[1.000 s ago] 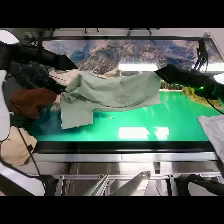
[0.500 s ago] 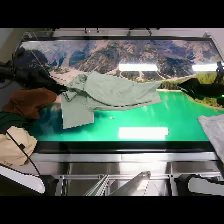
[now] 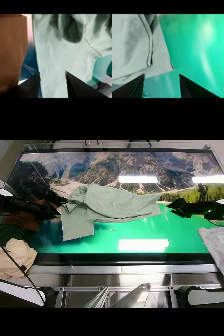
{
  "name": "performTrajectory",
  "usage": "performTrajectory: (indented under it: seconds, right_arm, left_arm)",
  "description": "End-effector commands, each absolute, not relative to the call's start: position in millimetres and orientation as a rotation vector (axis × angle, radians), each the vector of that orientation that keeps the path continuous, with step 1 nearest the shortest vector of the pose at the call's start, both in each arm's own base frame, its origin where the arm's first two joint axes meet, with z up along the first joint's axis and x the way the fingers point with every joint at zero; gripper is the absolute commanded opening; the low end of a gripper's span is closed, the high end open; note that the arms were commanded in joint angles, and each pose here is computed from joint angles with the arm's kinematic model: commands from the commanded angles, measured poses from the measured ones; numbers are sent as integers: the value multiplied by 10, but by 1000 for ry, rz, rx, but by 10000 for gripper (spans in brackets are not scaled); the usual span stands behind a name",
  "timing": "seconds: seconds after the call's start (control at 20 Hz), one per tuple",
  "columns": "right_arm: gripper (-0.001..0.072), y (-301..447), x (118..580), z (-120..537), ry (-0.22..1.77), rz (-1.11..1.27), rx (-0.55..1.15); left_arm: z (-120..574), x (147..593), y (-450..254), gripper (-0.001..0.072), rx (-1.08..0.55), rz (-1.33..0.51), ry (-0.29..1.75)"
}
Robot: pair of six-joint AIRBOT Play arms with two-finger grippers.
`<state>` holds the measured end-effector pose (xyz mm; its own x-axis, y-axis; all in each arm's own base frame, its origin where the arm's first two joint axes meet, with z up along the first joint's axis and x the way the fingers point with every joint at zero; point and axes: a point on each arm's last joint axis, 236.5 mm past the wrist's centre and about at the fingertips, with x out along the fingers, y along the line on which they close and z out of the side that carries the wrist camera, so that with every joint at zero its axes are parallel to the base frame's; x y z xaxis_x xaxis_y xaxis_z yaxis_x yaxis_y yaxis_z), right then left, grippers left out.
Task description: Fold the shirts.
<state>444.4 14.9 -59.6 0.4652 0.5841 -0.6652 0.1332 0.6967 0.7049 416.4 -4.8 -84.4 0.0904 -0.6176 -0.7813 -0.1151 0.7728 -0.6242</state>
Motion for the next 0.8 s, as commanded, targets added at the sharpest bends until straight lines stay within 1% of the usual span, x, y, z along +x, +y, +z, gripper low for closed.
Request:
performTrajectory:
  seconds: [0.0, 0.2, 0.3, 0.35, 0.4, 0.45, 0.55, 0.7, 0.75]
  right_arm:
    - [484, 278, 4555, -563, 1040, 333, 807]
    - [484, 271, 4566, -555, 1034, 331, 811]
    - [484, 186, 4611, -597, 1020, 294, 788]
    - [484, 154, 4630, -611, 1013, 280, 781]
    - [483, 133, 4648, -619, 1007, 269, 779]
    - [483, 118, 4655, -631, 1005, 263, 775]
    - [482, 97, 4651, -705, 1016, 252, 773]
    - [479, 220, 4560, -902, 1087, 272, 827]
    - [444, 288, 4512, -968, 1117, 292, 844]
  left_arm:
    - [-1166, 4283, -192, 343, -562, -390, 1470]
    - [-1451, 4329, -177, 343, -389, -349, 1602]
    - [-1438, 4437, -300, 343, -376, -391, 1609]
    - [-1404, 4498, -351, 282, -366, -399, 1604]
    - [-1356, 4547, -389, 68, -348, -411, 1595]
    - [-1300, 4591, -425, 22, -331, -424, 1583]
    - [-1181, 4661, -426, 23, -317, -437, 1566]
    - [-1053, 4709, -409, 22, -306, -450, 1555]
    - [-1028, 4708, -404, 22, -305, -453, 1556]
